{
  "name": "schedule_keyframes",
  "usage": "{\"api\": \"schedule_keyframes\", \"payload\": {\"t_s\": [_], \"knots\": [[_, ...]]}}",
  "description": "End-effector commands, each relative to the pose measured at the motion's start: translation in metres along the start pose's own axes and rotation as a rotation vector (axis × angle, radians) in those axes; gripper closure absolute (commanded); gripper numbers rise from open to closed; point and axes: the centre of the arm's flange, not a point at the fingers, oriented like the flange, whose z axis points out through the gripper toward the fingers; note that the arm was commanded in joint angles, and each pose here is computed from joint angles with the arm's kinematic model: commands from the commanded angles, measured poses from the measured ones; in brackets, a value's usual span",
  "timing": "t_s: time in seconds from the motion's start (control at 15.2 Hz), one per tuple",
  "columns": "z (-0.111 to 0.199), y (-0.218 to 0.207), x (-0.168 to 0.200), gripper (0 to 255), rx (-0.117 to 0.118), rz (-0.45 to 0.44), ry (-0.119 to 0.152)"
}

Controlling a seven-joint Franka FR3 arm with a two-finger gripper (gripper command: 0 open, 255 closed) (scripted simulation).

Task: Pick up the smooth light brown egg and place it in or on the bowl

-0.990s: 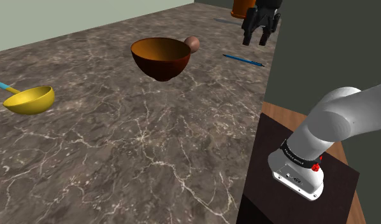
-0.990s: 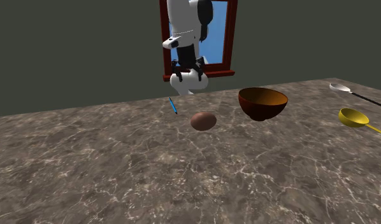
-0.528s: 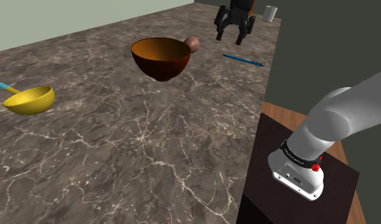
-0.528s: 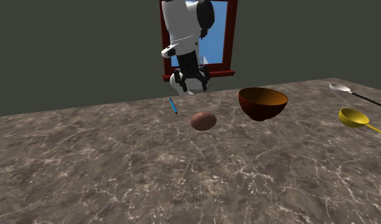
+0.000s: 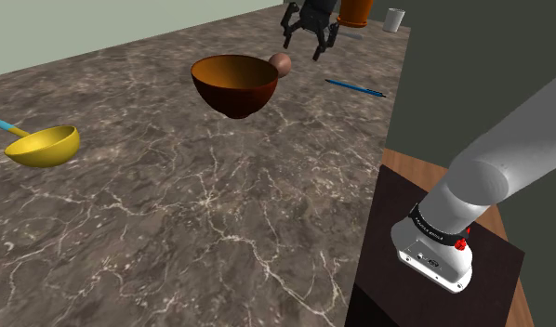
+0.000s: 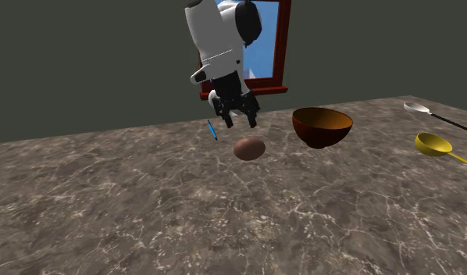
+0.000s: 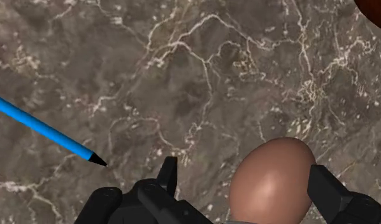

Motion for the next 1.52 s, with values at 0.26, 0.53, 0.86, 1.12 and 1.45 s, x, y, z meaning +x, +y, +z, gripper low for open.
{"api": "schedule_keyframes", "payload": {"t_s": [0.26, 0.53, 0.86, 1.12, 1.45], "knots": [[0.016, -0.017, 0.055, 0, 0.074, 0.134, 0.014], [0.037, -0.018, 0.055, 0, 0.074, 0.134, 0.014], [0.051, -0.019, 0.056, 0, 0.074, 0.134, 0.014], [0.051, -0.019, 0.056, 0, 0.074, 0.134, 0.014], [0.051, -0.019, 0.056, 255, 0.074, 0.134, 0.014]]}}
